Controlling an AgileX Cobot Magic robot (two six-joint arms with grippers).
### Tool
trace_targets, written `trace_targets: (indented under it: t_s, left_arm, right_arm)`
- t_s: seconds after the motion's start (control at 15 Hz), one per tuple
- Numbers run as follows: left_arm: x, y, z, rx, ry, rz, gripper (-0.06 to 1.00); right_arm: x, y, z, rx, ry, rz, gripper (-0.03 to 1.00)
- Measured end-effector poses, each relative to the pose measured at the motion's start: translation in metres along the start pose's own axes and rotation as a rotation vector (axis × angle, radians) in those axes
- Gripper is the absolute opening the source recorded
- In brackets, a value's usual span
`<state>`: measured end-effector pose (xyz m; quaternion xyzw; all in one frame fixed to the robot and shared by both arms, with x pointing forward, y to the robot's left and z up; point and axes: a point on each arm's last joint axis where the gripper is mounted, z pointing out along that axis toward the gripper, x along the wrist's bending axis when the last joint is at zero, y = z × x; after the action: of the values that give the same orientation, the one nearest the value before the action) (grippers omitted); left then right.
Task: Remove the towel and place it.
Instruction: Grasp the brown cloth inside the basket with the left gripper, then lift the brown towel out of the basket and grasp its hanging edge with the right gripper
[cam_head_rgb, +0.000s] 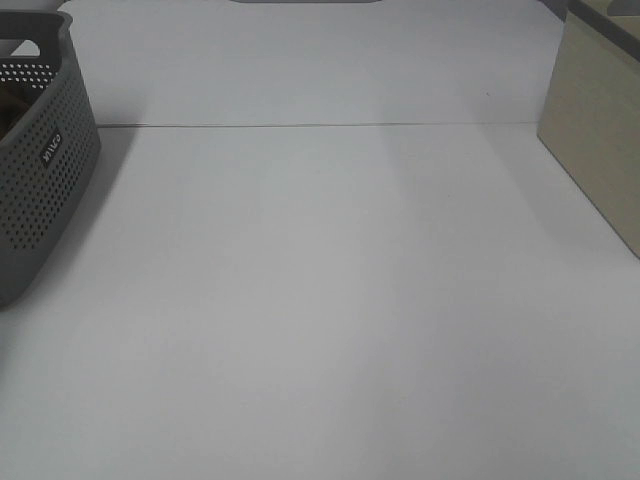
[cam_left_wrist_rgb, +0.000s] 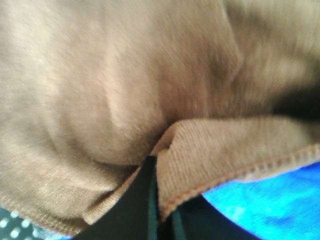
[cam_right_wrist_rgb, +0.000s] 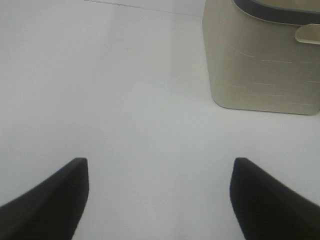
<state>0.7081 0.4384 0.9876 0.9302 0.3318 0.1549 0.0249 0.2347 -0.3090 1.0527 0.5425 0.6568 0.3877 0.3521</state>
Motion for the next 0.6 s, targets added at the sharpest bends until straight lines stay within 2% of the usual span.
trace_targets:
  t_s: [0.13,0.2,0.6]
  left_arm:
    - [0.002,0.004,-0.03,-0.028,0.053,-0.066,0.0]
    - [0.002,0.005,-0.073,-0.068,0.128,-0.098,0.0]
    - [-0.014,0.015,-0.162,-0.259,0.208,-0.137,0.0]
  right_arm:
    - [0.0,0.0,0.0,0.0,0.0,0.0,0.75]
    - [0.0,0.0,0.0,0.0,0.0,0.0,0.75]
    - [0.0,0.0,0.0,0.0,0.0,0.0,0.75]
